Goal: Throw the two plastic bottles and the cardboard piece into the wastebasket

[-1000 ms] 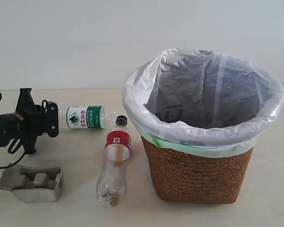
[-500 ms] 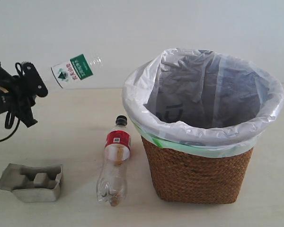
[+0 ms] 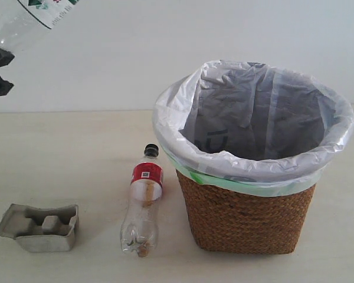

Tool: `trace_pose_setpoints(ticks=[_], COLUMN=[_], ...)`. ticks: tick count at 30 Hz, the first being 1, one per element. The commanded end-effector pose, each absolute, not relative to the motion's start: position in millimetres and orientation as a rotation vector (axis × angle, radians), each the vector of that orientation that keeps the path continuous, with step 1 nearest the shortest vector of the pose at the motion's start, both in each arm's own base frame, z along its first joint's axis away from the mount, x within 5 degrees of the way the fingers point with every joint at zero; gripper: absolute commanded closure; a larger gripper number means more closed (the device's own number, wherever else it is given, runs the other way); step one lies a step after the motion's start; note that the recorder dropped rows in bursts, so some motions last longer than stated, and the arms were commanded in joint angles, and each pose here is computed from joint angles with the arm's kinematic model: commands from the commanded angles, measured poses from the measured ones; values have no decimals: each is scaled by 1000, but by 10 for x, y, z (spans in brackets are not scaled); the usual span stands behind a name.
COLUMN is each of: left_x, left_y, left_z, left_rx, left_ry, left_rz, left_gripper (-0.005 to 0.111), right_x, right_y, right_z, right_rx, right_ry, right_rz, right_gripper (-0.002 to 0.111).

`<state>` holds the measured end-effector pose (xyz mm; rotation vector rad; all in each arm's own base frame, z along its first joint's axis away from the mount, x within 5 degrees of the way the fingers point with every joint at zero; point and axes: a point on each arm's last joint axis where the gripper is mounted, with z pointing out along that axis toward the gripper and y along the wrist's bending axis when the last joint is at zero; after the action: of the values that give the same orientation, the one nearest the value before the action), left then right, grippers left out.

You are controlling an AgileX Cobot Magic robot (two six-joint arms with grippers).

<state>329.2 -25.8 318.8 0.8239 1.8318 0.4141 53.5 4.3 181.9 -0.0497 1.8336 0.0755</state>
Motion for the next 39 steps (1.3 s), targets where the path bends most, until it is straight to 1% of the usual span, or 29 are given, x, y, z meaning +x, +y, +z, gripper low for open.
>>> trace_pose_setpoints(ticks=[1,3,6,10,12,15,17,19,22,25,29,31,33,36,37,39], left_x=[3110,3056,2981,2890,2852,2819,2817,2818,2844,2878,2929,2932,2904,2831,2809,2780], left_y=[-246,-208,-70,179,308,411,431,430,382,298,80,-97,-389,-874,-1010,-1193], left_z=[3411,3497,3608,3715,3773,3838,3863,3868,3857,3834,3799,3797,3840,3989,4061,4162], left_rx=[900,965,1021,1074,1036,1001,1020,1023,989,942,809,797,798,640,567,469], left_ry=[1856,1868,1928,1984,2008,2007,1987,1980,1966,1952,1936,1911,1845,1718,1664,1610], left_rz=[395,435,563,938,1130,1306,1366,1369,1278,1124,749,579,364,-41,-149,-292], left_gripper=[103,103,103,103,103,103,103,103,103,103,103,103,103,103,103,103], right_x=[535,535,535,535,535,535,535,535,535,534,534,534,534,534,534,534], right_y=[38,38,38,38,38,38,38,38,38,38,38,38,38,38,38,38], right_z=[1826,1826,1826,1826,1826,1826,1826,1826,1826,1824,1824,1824,1824,1824,1824,1824], right_rx=[-52,-52,-52,-52,-52,-52,-52,-52,-52,-52,-52,-52,-52,-52,-52,-52], right_ry=[1822,1822,1822,1822,1822,1822,1822,1822,1822,1824,1824,1824,1824,1824,1824,1824], right_rz=[62,62,62,62,62,62,62,62,62,62,62,62,62,62,62,62], right_gripper=[108,108,108,108,108,108,108,108,108,108,108,108,108,108,108,108])
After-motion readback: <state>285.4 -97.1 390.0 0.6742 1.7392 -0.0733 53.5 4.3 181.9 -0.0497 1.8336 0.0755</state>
